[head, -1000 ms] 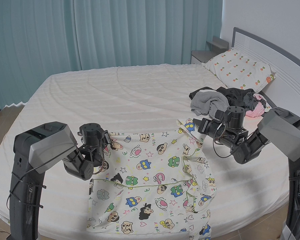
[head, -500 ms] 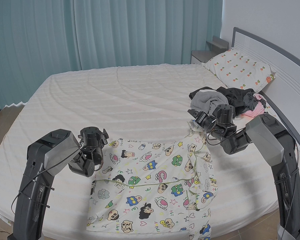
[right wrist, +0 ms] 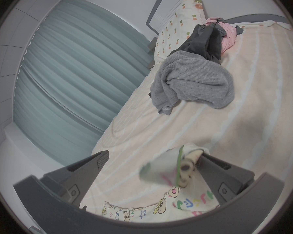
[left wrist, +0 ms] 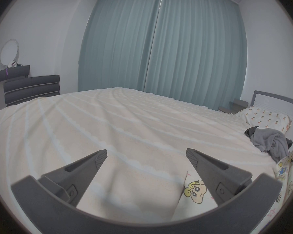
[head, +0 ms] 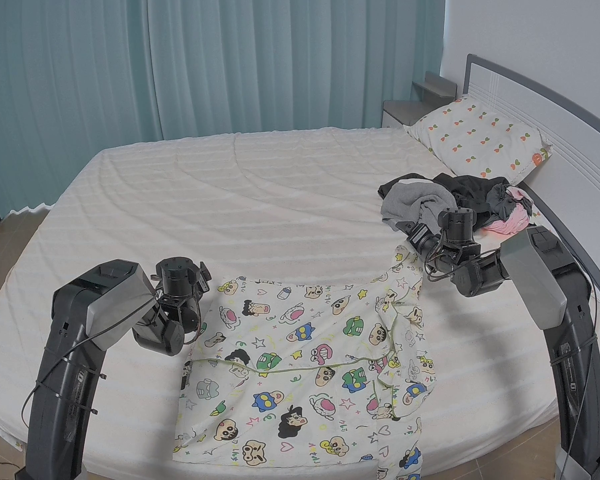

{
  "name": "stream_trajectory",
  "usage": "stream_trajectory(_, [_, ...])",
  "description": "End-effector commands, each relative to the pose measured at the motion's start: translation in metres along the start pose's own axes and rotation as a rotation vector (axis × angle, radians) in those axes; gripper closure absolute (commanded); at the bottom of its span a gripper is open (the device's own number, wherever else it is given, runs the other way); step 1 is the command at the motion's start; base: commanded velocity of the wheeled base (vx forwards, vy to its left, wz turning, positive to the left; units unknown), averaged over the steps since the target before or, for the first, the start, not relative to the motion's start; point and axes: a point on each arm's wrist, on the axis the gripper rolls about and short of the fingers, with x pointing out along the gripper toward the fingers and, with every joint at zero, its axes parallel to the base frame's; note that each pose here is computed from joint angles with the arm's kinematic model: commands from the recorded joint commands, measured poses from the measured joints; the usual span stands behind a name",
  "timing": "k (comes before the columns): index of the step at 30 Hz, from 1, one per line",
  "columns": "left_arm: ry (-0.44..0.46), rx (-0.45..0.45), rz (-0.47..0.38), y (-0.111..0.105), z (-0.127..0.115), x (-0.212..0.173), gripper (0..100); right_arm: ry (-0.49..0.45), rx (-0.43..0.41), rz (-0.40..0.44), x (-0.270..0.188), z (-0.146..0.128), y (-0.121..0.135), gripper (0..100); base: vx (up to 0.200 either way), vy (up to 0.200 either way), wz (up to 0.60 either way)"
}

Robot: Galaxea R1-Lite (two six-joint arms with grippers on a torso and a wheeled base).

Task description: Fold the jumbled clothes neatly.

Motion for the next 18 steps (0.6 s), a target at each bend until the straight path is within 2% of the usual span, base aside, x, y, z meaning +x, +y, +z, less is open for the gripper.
stream_trajectory(1, [-0.002, -0.086, -0.015, 0.005, 0.051, -0.039, 0, 0.028, -0.071, -0.091, -0.033, 0.024, -0.022, 0, 0.000, 0.000, 0.00])
stream_trajectory(3, [0.018, -0.101, -0.028, 0.008, 0.054, -0.047, 0, 0.038, -0.112, -0.098, -0.034, 0.020, -0.029, 0, 0.000, 0.000, 0.00])
stream_trajectory(10, [0.059, -0.134, -0.021, 0.018, 0.057, -0.066, 0, 0.062, -0.123, -0.130, -0.049, 0.014, -0.037, 0, 0.000, 0.000, 0.00])
stream_trajectory(14, [0.140, -0.195, -0.087, 0.030, 0.069, -0.101, 0, 0.161, -0.168, -0.144, -0.081, 0.008, -0.051, 0, 0.000, 0.000, 0.00])
stream_trajectory(18, [0.207, -0.288, -0.136, 0.038, 0.079, -0.144, 0, 0.368, -0.317, -0.104, -0.122, -0.016, -0.088, 0, 0.000, 0.000, 0.00])
